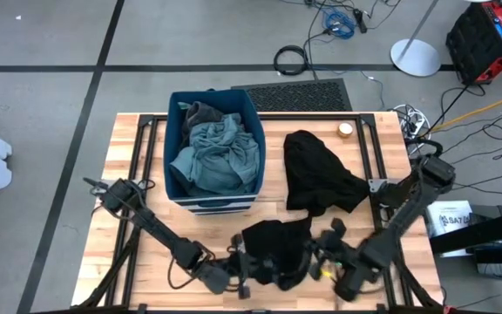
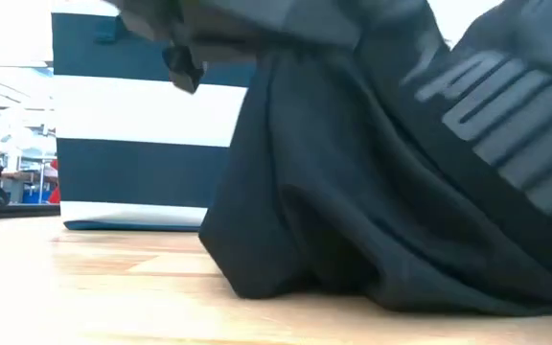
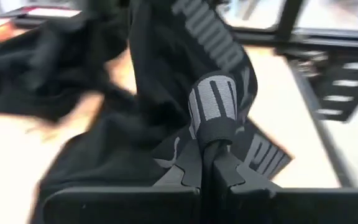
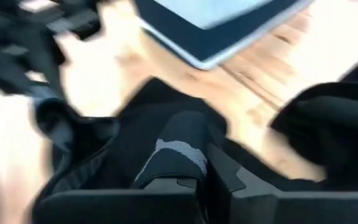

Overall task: Sort clothes
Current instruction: Put the black boxer into the blue laundry organizer

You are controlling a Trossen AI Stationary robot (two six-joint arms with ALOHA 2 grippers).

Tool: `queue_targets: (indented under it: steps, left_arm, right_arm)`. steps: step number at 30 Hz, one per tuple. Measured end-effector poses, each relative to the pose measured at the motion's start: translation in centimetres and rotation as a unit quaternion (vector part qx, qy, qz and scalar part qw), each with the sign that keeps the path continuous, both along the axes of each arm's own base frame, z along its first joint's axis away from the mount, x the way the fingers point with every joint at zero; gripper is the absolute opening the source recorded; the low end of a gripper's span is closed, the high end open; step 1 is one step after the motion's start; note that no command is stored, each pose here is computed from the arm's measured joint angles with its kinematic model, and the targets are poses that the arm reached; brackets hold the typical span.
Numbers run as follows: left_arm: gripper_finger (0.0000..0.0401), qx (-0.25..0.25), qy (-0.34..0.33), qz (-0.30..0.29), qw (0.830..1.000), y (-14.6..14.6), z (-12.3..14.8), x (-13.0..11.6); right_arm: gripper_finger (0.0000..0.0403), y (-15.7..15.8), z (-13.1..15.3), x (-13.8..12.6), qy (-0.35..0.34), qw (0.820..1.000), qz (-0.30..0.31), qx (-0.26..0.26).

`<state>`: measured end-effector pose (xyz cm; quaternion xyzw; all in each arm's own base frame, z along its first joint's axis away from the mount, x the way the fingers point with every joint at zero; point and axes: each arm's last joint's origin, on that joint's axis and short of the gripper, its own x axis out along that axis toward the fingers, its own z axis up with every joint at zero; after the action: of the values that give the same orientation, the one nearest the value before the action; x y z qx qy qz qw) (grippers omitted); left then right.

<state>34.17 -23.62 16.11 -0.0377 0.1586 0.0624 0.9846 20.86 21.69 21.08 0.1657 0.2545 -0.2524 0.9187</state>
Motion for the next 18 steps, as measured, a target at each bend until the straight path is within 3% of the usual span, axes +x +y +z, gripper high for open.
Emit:
queue_targets:
  steps: [6,11,18]
  left_arm:
    - [0.0003,0.004,0.049,0.07,0.996,2.3,-0.9,0.4]
    - [0.0004,-0.03,0.107,0.104,0.988,4.6,-2.0,0.9]
    - [0.0023,-0.085,0.138,0.077,0.984,6.5,-2.2,2.0]
  right_arm:
    - [0.0,-3.1,-2.8,3.4,0.089,0.994,-0.06,0.002]
    - [0.0,-4.7,-4.3,5.0,0.153,0.986,-0.07,0.016]
    - [0.0,-5.3,-4.5,5.5,0.175,0.983,-0.06,0.01]
